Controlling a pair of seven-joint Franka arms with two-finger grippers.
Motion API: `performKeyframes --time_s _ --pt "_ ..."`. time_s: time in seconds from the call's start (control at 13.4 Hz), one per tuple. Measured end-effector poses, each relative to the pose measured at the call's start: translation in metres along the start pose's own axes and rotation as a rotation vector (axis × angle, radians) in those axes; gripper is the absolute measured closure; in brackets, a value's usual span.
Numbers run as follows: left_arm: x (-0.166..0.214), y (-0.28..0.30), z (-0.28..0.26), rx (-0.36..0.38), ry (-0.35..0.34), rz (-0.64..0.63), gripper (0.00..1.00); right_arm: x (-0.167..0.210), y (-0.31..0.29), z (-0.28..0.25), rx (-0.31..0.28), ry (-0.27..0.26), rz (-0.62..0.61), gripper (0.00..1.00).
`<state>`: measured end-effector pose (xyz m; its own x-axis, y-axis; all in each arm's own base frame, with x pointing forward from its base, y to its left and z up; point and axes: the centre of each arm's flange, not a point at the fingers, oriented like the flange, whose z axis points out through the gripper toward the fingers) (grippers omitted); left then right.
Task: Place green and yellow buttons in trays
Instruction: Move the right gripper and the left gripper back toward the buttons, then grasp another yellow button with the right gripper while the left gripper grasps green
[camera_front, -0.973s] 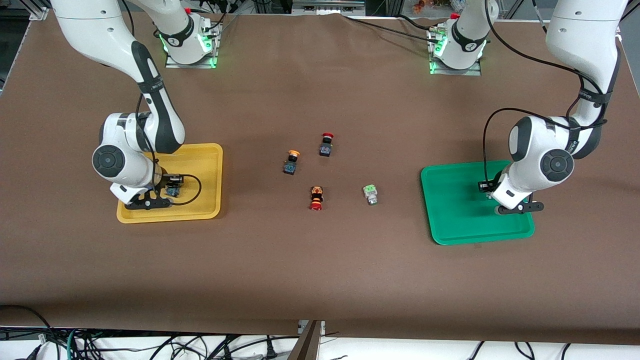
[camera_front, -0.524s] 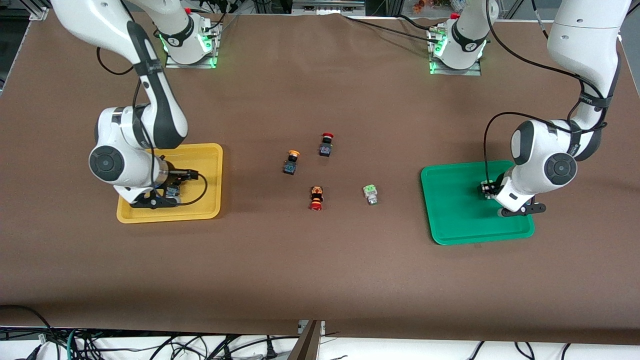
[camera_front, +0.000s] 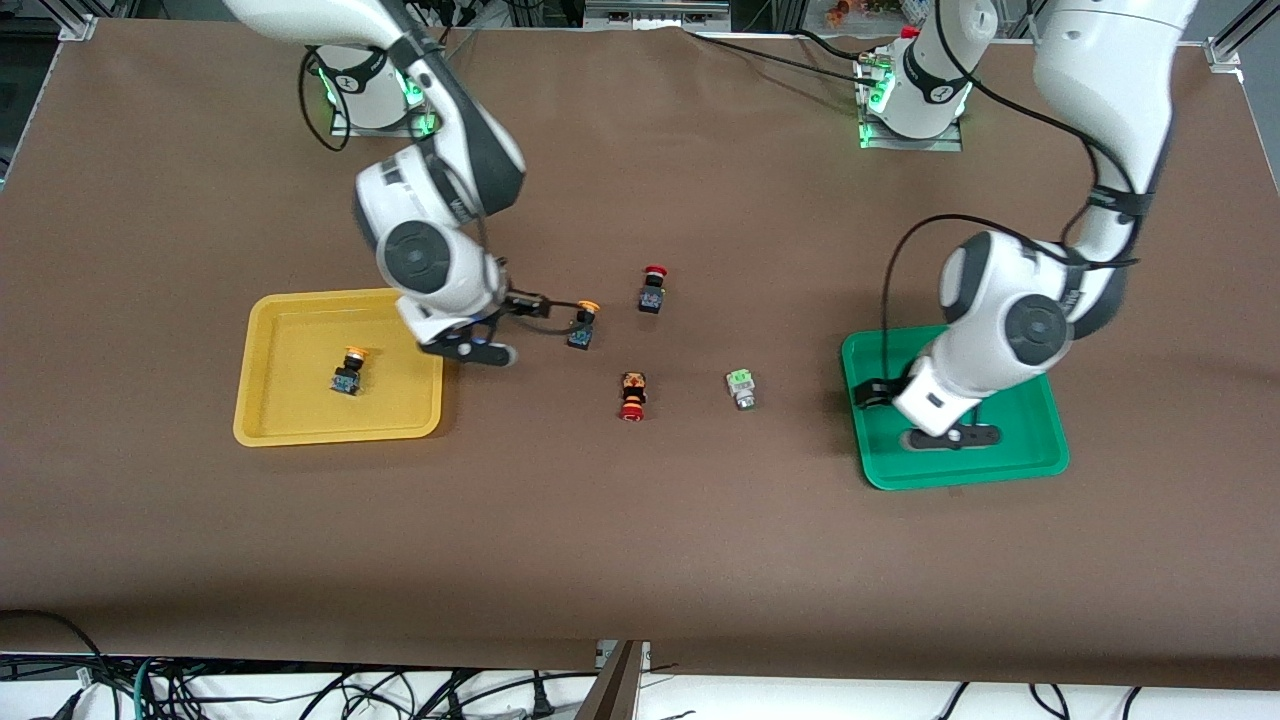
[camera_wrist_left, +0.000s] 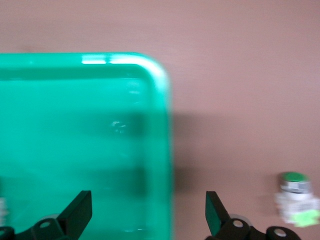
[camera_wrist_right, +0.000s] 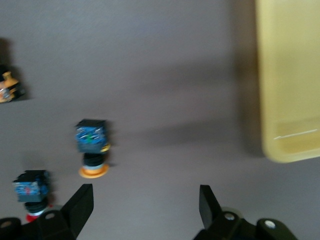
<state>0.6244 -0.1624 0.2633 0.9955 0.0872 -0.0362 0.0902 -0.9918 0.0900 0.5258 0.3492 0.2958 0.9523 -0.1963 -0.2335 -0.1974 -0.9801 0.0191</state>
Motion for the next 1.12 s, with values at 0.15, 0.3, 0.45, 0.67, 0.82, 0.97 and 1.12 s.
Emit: performKeyframes --time_s 0.15,0.3,0.45,0.67,0.82,0.97,1.12 --pt "-0.013 0.048 0.014 -0.034 0.027 -0.022 0.0 -0.022 -0.034 0.033 0.006 0.019 0.045 0.06" --pt "-0.029 0.091 0.035 -0.074 0.044 -0.066 0.0 -0.035 -0.058 0.074 0.013 0.033 0.059 0.06" --pt "-0.046 0.126 0.055 -0.088 0.039 -0.081 0.0 -0.031 -0.063 0.1 0.027 0.046 0.067 0.06" --pt "-0.06 0.159 0.068 -0.037 0.072 -0.053 0.0 -0.021 -0.06 0.114 0.041 0.062 0.08 0.07" --pt "-0.071 0.171 0.081 0.002 0.086 -0.06 0.0 -0.019 -0.06 0.117 0.044 0.066 0.083 0.09" --pt "-0.078 0.177 0.092 0.019 0.084 -0.062 0.19 -0.018 -0.06 0.116 0.051 0.072 0.084 0.17" --pt "-0.079 0.176 0.097 0.023 0.076 -0.063 0.43 -0.017 -0.059 0.117 0.051 0.072 0.085 0.28"
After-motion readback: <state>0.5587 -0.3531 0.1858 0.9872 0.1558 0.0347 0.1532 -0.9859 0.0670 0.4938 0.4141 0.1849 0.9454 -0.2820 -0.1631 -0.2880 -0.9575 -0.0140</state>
